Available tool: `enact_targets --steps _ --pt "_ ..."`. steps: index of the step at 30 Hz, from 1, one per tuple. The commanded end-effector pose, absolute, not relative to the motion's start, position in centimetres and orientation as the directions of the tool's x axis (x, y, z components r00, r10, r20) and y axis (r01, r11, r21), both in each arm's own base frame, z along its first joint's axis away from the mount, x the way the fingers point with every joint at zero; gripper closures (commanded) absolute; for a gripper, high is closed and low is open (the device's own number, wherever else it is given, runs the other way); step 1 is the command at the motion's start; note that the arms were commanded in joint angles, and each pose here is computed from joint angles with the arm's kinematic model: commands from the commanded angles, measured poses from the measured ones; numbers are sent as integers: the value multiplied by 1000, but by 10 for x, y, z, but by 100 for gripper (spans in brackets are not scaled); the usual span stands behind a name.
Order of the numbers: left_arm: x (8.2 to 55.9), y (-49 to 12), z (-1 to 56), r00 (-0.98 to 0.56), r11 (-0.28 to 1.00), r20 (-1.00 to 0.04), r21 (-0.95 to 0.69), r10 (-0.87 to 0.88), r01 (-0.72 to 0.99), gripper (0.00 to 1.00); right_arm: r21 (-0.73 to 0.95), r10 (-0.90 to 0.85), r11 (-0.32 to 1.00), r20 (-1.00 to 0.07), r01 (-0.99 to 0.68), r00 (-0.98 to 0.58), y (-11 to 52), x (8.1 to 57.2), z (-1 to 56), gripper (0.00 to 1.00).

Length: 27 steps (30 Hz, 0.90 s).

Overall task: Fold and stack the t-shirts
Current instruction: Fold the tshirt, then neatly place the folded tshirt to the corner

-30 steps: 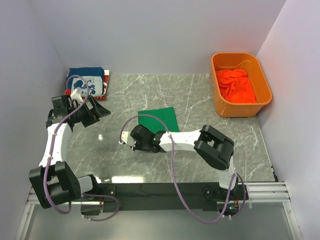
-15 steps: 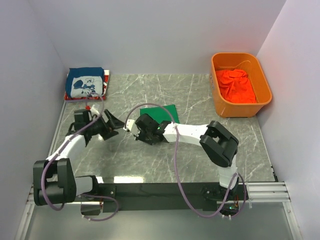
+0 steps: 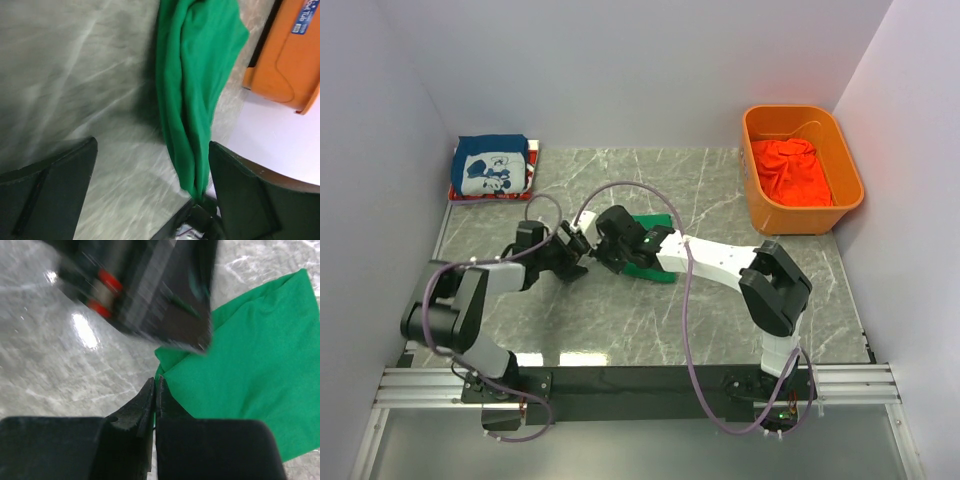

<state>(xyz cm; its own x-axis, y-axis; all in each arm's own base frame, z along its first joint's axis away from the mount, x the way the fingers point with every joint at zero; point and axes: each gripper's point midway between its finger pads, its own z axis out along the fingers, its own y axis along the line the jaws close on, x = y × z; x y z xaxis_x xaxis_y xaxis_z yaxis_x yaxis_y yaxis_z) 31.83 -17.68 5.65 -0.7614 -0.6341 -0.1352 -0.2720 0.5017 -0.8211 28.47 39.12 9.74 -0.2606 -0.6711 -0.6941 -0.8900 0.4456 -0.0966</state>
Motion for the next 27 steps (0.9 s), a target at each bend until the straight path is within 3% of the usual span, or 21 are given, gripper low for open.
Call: enact_targets --steps 1,7,14,19,20,22,23,24,25,27 --pt "356 -197 84 -712 436 -171 -876 -681 -207 1 -53 -582 481 -766 -875 -273 413 296 132 100" --pt "369 -220 66 -713 410 -99 -869 -694 -278 0 -9 -536 508 -786 -861 -308 422 301 138 100" --pt "393 -231 61 -717 452 -140 -853 -683 -263 19 3 -512 543 -791 -840 -334 430 310 139 100" --pt "404 -237 60 -731 462 -152 -853 -665 -243 51 1 -506 569 -788 -823 -351 428 315 137 100" --pt "407 -238 61 -741 473 -166 -852 -650 -224 64 0 -507 569 -787 -823 -351 427 316 137 100" --pt "412 -238 64 -748 477 -179 -855 -639 -203 77 -2 -516 569 -780 -822 -355 424 316 136 100" --pt "421 -238 72 -750 494 -221 -855 -624 -158 93 -8 -521 579 -773 -815 -362 420 319 135 96" --pt "423 -235 69 -757 524 -233 -836 -610 -165 97 -10 -515 590 -775 -807 -367 416 321 141 90" --pt "428 -232 70 -767 579 -302 -808 -567 -110 98 -7 -513 603 -770 -798 -380 410 322 142 74" --pt "450 -221 79 -755 650 -375 -755 -537 -87 99 12 -476 641 -778 -767 -409 388 332 153 58"
